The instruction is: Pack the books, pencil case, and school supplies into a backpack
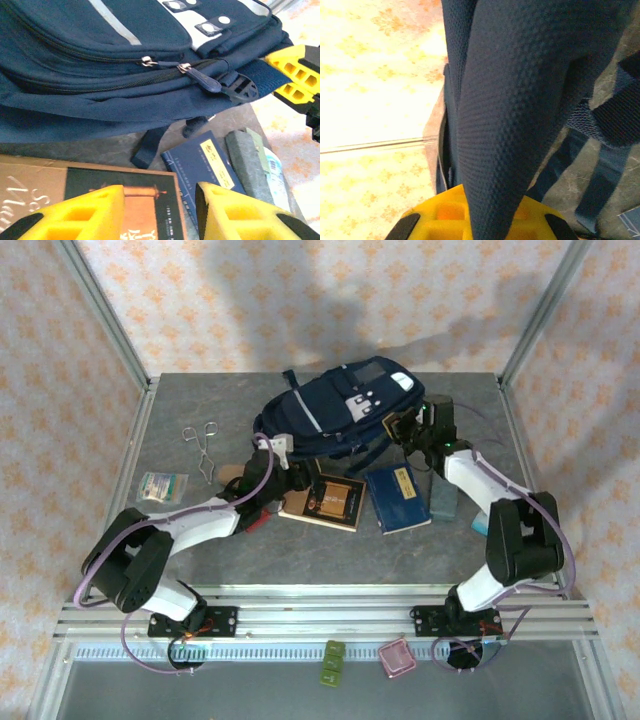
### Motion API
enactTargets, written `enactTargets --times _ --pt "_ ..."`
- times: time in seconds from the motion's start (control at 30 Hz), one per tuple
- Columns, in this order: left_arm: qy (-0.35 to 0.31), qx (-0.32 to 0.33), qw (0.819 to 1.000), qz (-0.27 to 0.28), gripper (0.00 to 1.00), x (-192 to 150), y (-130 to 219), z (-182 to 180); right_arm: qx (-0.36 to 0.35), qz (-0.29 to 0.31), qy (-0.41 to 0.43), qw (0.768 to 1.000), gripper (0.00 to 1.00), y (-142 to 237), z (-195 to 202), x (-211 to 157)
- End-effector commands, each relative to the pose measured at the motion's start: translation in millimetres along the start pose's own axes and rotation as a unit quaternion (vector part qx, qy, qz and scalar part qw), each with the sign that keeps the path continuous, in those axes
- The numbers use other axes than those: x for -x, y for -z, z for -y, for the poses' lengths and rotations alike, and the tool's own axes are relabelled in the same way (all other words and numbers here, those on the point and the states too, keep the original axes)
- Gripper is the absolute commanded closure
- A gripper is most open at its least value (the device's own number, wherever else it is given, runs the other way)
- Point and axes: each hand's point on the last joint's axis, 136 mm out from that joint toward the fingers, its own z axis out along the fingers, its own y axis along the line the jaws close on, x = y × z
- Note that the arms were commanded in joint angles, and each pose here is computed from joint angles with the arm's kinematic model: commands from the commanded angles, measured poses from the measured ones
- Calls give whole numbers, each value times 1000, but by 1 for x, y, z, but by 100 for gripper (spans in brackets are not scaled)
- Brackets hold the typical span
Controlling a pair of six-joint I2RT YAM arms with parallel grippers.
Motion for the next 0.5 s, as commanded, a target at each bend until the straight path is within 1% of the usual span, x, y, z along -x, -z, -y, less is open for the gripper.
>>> enactTargets --times 0.0,0.2,0.33,0.4,0.43,0.47 --pt "-8 -57 998 15 58 4 -5 30 61 23 -5 998 100 16 -40 9" --pt "-20 -99 994 48 46 -3 -14 58 74 28 -18 997 100 24 -48 10" --pt "-2 -147 988 48 42 -11 -31 68 78 23 -23 996 100 24 -51 8" --pt "6 -161 985 58 39 -11 -37 69 80 21 -24 996 100 25 -53 7" --pt "9 -167 984 66 37 -10 -38 69 82 22 -24 996 100 26 -54 8" --pt "10 -171 982 75 32 -8 -40 69 83 22 -24 996 100 27 -55 8"
